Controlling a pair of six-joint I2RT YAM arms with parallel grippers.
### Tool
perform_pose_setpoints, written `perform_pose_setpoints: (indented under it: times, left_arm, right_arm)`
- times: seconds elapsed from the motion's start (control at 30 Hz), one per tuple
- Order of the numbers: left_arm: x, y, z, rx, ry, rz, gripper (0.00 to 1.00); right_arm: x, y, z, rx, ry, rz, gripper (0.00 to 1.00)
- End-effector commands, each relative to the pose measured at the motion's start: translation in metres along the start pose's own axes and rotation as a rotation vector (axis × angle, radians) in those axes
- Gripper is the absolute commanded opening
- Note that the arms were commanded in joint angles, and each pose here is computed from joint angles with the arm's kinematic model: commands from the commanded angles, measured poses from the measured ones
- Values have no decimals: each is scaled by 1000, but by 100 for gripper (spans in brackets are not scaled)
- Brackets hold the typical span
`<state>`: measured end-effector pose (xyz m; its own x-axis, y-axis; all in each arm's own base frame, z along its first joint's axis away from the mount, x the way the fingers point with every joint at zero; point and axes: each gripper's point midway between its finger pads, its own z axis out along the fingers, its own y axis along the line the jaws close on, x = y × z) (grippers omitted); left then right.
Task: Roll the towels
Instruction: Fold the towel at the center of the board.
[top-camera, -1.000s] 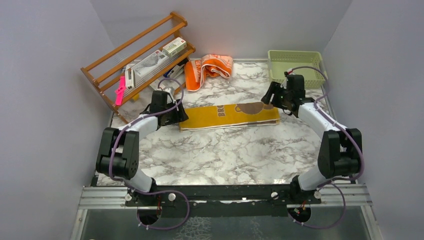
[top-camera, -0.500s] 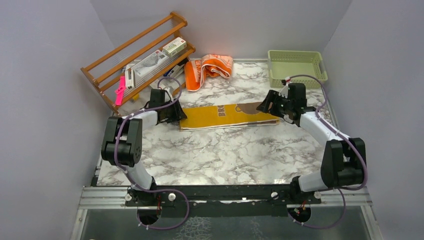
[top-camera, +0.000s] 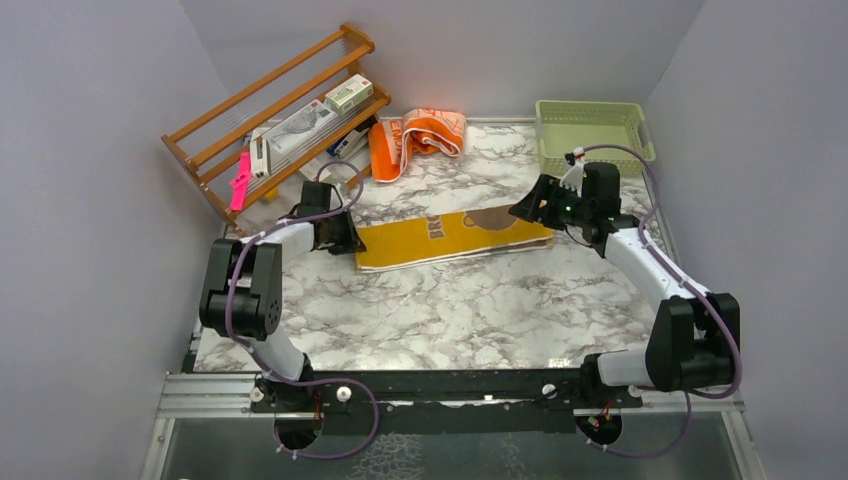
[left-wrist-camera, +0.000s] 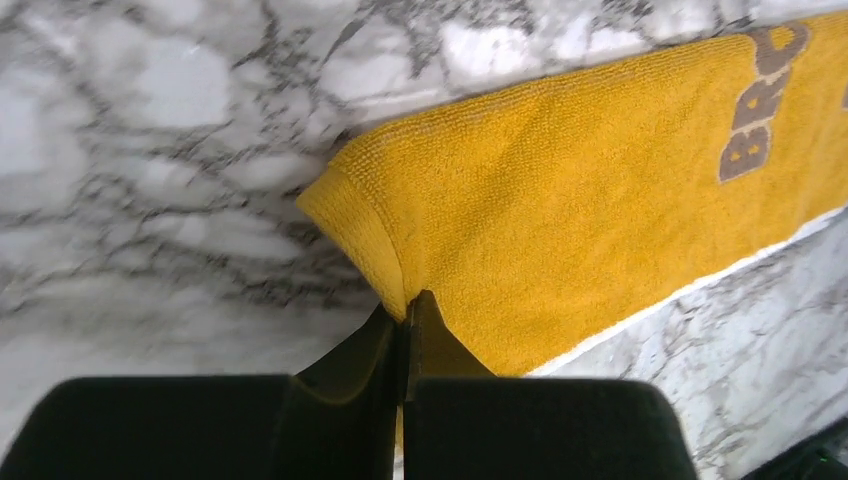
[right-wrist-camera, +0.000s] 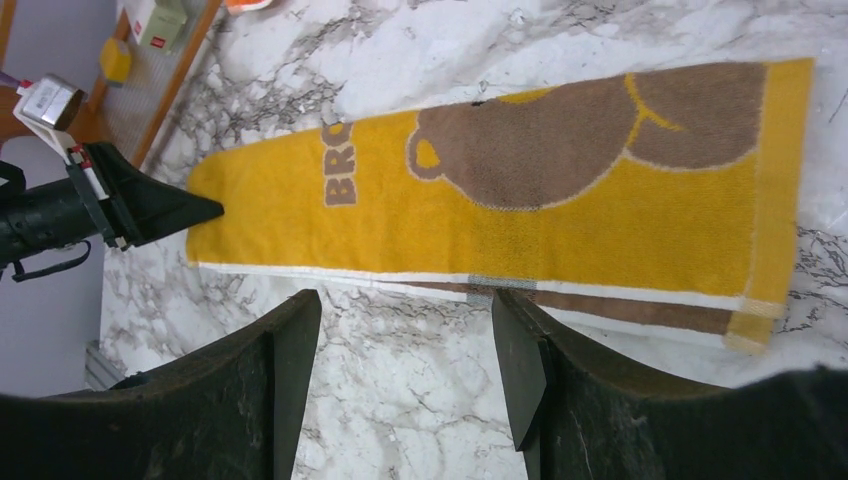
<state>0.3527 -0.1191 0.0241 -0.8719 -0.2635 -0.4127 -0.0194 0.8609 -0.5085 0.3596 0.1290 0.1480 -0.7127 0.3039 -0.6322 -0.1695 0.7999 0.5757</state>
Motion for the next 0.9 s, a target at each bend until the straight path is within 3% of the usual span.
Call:
perform_pose_setpoints:
  times: [0.0, 0.23, 0.47, 0.67, 0.87]
  left_arm:
    - [1, 26, -49, -238, 38, 90, 0]
    - [-36, 65, -125, -524, -87, 124, 0]
    - [-50, 111, -192, -876, -100, 184, 0]
    - [-60, 89, -171, -728, -93, 159, 0]
    - [-59, 4, -109, -389, -4, 171, 0]
  right_arm:
    - [-6, 20, -12, -64, -17, -28, 64]
    - [5, 21, -7, -70, 40, -20, 64]
    - [10, 36, 4, -59, 85, -60, 64]
    - [11, 48, 10, -70, 112, -75, 64]
    - [11, 58, 12, -86, 134, -97, 64]
